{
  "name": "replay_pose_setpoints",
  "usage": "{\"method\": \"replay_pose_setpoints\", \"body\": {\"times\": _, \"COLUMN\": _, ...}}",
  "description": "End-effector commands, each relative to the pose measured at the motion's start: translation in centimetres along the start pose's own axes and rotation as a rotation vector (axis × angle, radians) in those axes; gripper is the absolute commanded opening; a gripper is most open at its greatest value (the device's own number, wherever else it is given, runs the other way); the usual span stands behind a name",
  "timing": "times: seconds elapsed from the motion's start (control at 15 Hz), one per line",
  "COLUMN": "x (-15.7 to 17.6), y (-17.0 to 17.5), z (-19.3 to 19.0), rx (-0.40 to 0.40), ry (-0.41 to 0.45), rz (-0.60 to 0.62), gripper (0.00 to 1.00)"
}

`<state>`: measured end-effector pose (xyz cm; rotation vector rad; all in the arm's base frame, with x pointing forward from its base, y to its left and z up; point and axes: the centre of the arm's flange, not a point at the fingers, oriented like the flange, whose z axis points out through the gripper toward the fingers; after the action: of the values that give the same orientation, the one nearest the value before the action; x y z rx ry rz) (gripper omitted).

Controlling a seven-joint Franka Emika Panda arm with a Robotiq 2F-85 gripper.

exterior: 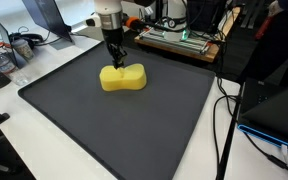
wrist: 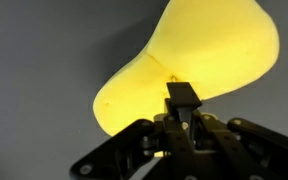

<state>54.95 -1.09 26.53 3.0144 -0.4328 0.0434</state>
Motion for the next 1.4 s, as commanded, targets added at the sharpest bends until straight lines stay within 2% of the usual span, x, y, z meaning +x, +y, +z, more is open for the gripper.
{"method": "replay_pose_setpoints", "body": {"times": 0.0, "x": -1.1, "y": 2.0, "z": -0.4, "rx": -0.008, "ry": -0.039, "rz": -0.005, "gripper": 0.03}}
{"method": "replay_pose_setpoints", "body": {"times": 0.87, "x": -1.6, "y": 3.6, "z": -3.8, "rx": -0.025, "ry": -0.032, "rz": 0.009, "gripper": 0.03}}
{"method": "replay_pose_setpoints", "body": {"times": 1.33, "x": -2.0, "y": 4.3, "z": -6.9, "rx": -0.039, "ry": -0.008, "rz": 0.021, "gripper": 0.03}}
